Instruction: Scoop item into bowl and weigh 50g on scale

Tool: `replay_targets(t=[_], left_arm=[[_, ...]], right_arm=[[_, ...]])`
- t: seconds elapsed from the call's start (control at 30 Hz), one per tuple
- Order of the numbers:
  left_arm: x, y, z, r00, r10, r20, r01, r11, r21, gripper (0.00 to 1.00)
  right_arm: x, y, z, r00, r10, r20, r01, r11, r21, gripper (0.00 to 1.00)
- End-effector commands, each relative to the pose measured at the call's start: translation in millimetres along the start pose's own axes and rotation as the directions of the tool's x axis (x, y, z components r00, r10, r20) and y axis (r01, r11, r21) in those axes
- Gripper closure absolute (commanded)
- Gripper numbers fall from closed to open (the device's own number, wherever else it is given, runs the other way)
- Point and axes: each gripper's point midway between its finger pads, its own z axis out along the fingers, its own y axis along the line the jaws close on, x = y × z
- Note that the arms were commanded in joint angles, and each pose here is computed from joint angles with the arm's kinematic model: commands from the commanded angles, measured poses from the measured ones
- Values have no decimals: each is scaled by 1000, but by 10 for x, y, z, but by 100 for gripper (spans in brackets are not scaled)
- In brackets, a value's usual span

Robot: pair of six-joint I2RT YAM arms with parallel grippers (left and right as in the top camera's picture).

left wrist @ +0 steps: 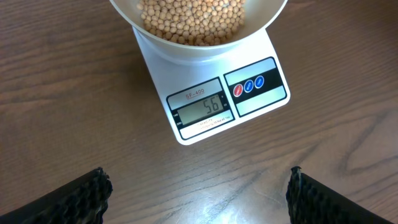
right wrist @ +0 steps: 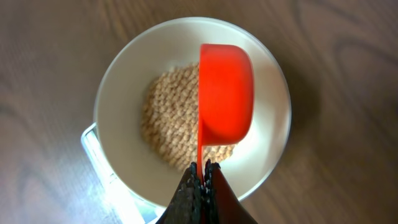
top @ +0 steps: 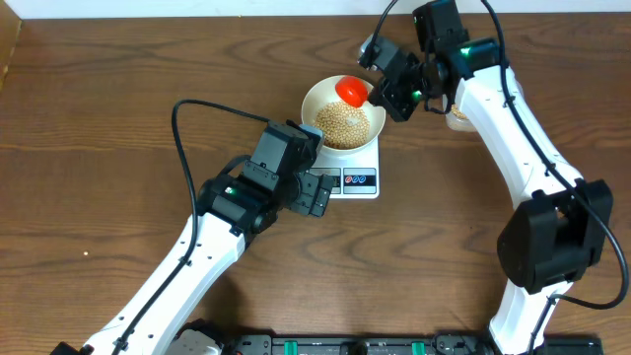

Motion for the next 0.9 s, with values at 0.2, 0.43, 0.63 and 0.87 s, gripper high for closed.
replay_targets(t=[0.2, 0.43, 0.63, 0.87], left_arm=[[-11, 38, -25, 1000, 0, 7, 0, 1000, -18, 7], [-11, 38, -25, 1000, 0, 7, 0, 1000, -18, 8], [-11, 38, -25, 1000, 0, 7, 0, 1000, -18, 8], [-11, 38, -25, 1000, 0, 7, 0, 1000, -18, 8]], right_arm=[[134, 45, 287, 999, 46, 3, -46, 999, -14, 99], [169, 92, 447, 1000, 23, 18, -22, 1000, -15, 99], [207, 124, 582, 999, 0, 37, 0, 1000, -12, 99], [254, 56, 644, 999, -11, 38, 10, 1000, 28, 99]])
